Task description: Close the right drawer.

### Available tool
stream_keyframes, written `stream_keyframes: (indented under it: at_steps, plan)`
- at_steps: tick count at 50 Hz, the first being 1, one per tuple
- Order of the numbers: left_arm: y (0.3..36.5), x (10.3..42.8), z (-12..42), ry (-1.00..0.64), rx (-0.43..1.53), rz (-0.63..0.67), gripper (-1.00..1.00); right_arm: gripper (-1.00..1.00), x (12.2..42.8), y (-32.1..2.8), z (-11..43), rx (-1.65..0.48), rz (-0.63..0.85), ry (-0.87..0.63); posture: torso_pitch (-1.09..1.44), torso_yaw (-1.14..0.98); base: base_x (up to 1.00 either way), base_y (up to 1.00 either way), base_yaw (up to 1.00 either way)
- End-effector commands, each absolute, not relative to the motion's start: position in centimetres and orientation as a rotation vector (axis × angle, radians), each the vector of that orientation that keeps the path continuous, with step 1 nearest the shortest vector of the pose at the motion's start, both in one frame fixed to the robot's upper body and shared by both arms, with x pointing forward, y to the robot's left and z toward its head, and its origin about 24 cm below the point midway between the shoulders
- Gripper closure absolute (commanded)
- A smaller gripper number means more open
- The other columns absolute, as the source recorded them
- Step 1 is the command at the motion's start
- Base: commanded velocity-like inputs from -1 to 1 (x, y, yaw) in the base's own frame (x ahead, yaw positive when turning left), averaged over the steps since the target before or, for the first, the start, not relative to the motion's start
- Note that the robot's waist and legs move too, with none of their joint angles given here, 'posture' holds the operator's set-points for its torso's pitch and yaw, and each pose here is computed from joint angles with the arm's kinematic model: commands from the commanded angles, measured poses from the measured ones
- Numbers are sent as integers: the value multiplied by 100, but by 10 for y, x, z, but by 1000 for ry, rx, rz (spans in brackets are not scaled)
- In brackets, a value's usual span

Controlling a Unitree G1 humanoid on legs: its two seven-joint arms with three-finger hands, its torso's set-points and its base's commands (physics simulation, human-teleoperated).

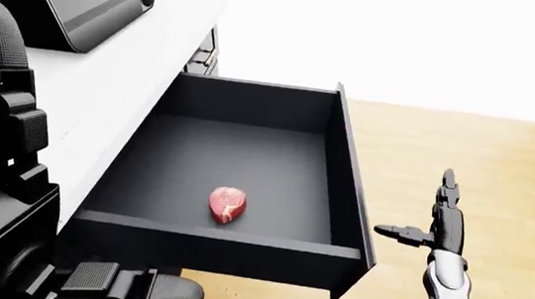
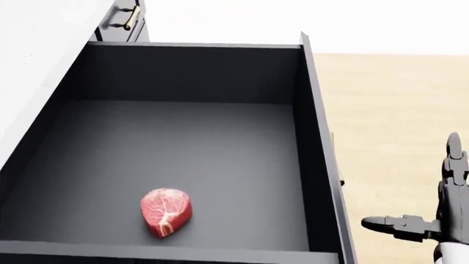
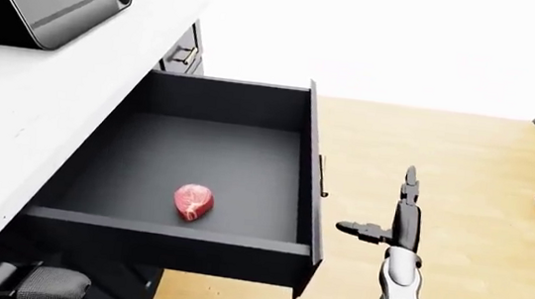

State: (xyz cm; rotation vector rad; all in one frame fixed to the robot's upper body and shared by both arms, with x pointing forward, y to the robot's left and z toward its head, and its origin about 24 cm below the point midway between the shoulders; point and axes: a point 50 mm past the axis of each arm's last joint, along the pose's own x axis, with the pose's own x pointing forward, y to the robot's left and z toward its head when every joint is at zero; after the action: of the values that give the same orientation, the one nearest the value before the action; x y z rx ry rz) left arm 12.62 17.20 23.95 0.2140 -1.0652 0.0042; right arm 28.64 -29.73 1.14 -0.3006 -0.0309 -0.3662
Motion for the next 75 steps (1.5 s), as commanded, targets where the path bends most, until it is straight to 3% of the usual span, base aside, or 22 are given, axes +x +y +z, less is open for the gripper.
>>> stream_keyframes:
  at_steps: [1, 18, 39, 46, 75]
  plan:
    - [171, 120, 245, -1113, 209, 4, -100, -100, 294, -301, 27, -314, -380, -108, 0, 0, 0, 0, 0]
    - [172, 121, 247, -1113, 207, 5, -100, -100, 290, -288, 10, -331, -361, -32, 0, 0, 0, 0, 0]
    - [173, 120, 247, -1111, 206, 5, -100, -100, 308, -263, 12, -352, -270, -18, 0, 0, 0, 0, 0]
    - [172, 121, 246, -1109, 206, 5, -100, -100, 312, -250, 11, -333, -167, -22, 0, 0, 0, 0, 0]
    - [171, 118, 242, -1108, 205, 8, -100, -100, 330, -222, 24, -318, -17, -68, 0, 0, 0, 0, 0]
